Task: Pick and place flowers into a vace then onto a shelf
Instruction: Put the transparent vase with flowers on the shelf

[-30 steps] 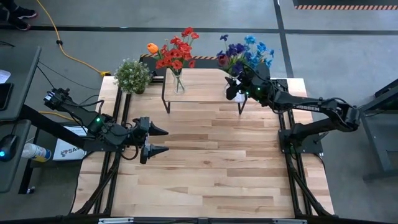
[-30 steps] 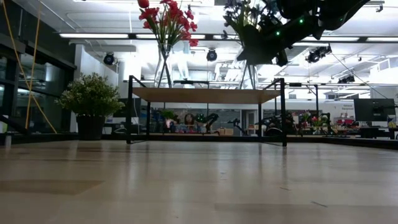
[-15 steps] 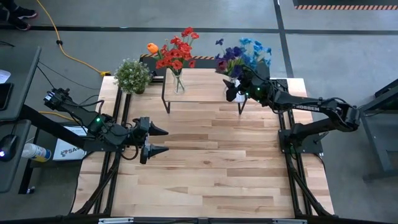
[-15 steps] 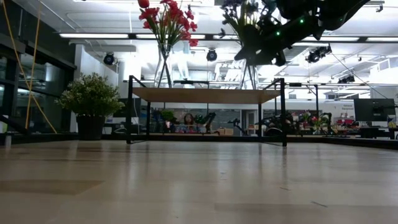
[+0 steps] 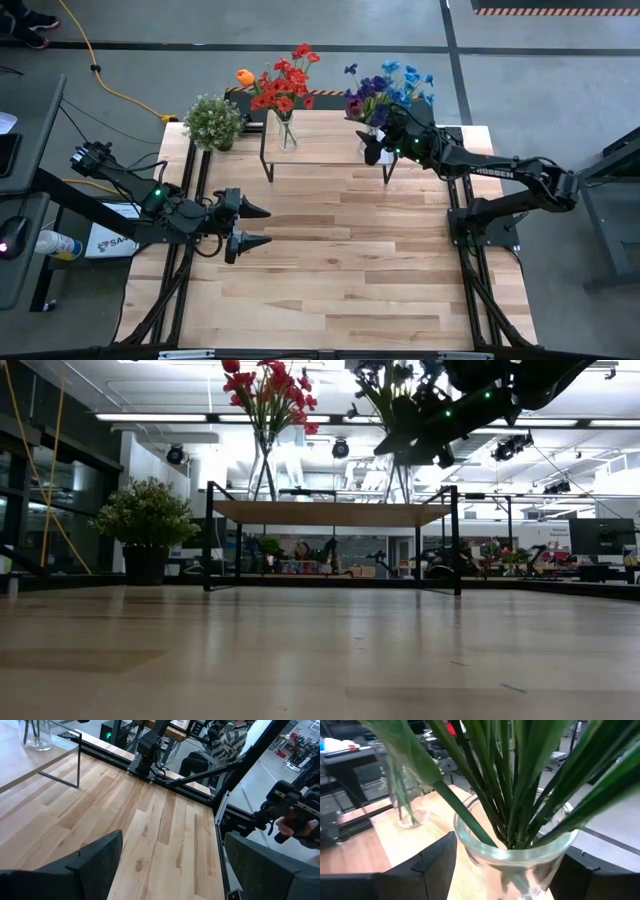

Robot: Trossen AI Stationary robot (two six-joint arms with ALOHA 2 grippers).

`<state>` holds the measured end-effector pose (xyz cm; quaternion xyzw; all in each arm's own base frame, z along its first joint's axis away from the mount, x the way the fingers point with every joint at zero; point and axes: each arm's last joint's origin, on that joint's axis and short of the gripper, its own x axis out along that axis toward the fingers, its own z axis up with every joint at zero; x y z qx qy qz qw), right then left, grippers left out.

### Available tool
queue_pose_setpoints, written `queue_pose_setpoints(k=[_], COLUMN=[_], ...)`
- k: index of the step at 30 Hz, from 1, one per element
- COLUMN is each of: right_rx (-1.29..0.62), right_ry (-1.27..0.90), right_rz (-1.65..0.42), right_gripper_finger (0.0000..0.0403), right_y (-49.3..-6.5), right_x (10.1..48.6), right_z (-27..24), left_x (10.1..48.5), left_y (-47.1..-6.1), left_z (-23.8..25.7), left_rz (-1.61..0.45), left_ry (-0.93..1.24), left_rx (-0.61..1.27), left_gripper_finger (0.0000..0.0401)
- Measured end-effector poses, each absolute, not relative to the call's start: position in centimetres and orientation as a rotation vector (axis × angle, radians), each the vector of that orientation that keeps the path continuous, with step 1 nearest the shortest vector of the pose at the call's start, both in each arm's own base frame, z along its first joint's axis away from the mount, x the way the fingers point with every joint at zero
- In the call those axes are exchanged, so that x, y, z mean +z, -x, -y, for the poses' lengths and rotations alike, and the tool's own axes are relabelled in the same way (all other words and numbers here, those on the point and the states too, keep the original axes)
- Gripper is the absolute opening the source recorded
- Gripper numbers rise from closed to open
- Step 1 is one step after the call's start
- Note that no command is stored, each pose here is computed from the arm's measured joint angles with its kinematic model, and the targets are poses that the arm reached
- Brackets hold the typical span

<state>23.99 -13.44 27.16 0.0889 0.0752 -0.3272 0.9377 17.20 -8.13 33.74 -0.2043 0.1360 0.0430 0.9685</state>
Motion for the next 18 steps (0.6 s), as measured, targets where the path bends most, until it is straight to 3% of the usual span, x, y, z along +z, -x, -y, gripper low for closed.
queue_pose_setpoints(k=[18], right_rx=[-0.646], right_ry=[-0.166], right_rz=[-0.185], right_gripper_finger=[0.0259], right_y=[-23.99], right_x=[26.94], right_z=[13.36], left_x=[33.53], left_y=[-17.13], left_z=[8.09], left_rz=[-0.295], left_ry=[0.4], left_rx=[0.094], left_gripper_finger=[0.0381])
